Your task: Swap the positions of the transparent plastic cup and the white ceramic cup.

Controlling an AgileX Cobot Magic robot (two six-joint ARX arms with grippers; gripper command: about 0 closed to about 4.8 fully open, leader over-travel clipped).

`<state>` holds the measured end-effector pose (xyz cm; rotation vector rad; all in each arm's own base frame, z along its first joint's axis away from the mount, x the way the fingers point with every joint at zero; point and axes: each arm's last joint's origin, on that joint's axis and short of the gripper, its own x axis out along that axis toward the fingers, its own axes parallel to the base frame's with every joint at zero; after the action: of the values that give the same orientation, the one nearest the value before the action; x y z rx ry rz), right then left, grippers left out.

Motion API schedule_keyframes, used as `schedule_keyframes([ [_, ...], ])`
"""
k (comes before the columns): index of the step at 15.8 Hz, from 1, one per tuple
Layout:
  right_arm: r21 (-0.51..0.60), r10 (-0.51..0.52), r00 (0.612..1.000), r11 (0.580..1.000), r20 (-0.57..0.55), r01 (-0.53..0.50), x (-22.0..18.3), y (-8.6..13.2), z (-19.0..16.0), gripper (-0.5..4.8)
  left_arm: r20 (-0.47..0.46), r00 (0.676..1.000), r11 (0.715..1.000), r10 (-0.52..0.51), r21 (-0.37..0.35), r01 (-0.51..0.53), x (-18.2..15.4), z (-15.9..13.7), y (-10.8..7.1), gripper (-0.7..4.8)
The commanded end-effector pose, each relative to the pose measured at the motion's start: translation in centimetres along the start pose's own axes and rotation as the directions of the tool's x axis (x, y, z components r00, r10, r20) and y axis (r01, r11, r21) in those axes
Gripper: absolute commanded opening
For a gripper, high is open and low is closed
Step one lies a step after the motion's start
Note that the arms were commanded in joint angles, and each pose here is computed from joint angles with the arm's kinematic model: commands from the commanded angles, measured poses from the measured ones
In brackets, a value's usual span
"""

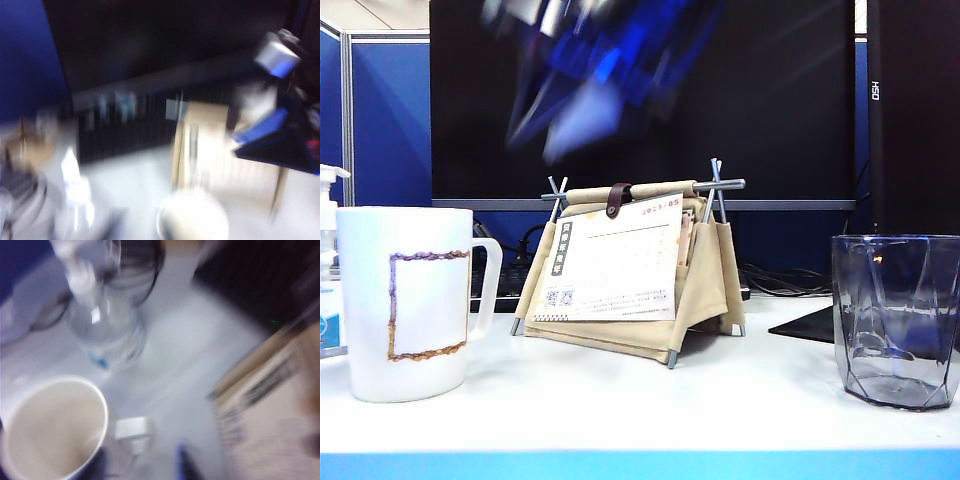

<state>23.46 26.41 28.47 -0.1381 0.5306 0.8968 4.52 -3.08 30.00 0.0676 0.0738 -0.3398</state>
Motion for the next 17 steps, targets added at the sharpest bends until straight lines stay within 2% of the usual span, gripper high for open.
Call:
schedule_keyframes([
  [1, -0.092, -0.062, 0.985, 0.993, 0.161, 0.077, -8.0, 0.8, 3.1, 0.64, 0.235, 0.972, 0.998, -0.018, -0.062, 0.034, -3.0, 1.1, 1.6, 0.50],
  [2, -0.097, -0.064, 0.971, 0.991, 0.230, 0.088, -11.4, 1.2, 3.7, 0.24, 0.269, 0.963, 0.996, -0.018, -0.080, 0.041, -3.7, 1.1, 2.1, 0.42],
  [3, -0.102, -0.060, 0.960, 0.991, 0.272, 0.090, -13.3, 1.4, 3.8, 0.03, 0.260, 0.965, 0.996, -0.019, -0.078, 0.041, -3.8, 1.2, 2.1, 0.24],
  [5, -0.130, -0.089, 0.910, 0.980, 0.405, 0.153, -19.1, 2.0, 3.1, -0.05, 0.232, 0.972, 0.999, -0.031, -0.032, 0.039, -4.0, 1.1, 2.2, 0.14],
  [7, -0.073, -0.198, 0.864, 0.963, 0.463, 0.260, -23.0, 1.8, 0.0, -0.05, 0.205, 0.979, 1.000, 0.000, -0.024, 0.005, -3.5, 0.5, 2.0, 0.14],
  [8, -0.042, -0.237, 0.846, 0.956, 0.478, 0.291, -24.5, 1.6, -2.9, -0.05, 0.199, 0.980, 1.000, -0.008, -0.021, 0.012, -3.0, 0.0, 1.7, 0.14],
  [10, 0.062, -0.246, 0.826, 0.966, 0.508, 0.250, -25.6, 1.3, -7.9, -0.05, 0.156, 0.987, 1.000, -0.027, -0.007, 0.029, -2.0, -1.3, 1.0, 0.10],
  [13, 0.208, -0.247, 0.771, 0.966, 0.588, 0.151, -25.9, 0.8, -14.8, -0.05, 0.087, 0.993, 0.987, -0.077, -0.138, 0.088, 0.2, -4.4, -0.4, -0.06],
  [14, 0.250, -0.272, 0.762, 0.957, 0.587, 0.149, -24.7, 0.5, -16.7, -0.04, 0.084, 0.987, 0.970, -0.135, -0.192, 0.149, 1.3, -6.0, -1.2, -0.06],
  [15, 0.287, -0.305, 0.791, 0.943, 0.531, 0.171, -23.7, 0.3, -17.4, -0.03, 0.075, 0.987, 0.968, -0.142, -0.200, 0.155, 2.0, -7.1, -1.6, -0.06],
  [16, 0.305, -0.311, 0.822, 0.936, 0.477, 0.177, -22.0, 0.1, -18.0, -0.03, 0.046, 0.980, 0.955, -0.192, -0.221, 0.197, 2.7, -8.6, -2.2, -0.05],
  [17, 0.316, -0.314, 0.834, 0.932, 0.453, 0.179, -21.3, 0.0, -18.3, -0.03, 0.036, 0.986, 0.957, -0.161, -0.238, 0.164, 3.1, -9.4, -2.3, -0.05],
])
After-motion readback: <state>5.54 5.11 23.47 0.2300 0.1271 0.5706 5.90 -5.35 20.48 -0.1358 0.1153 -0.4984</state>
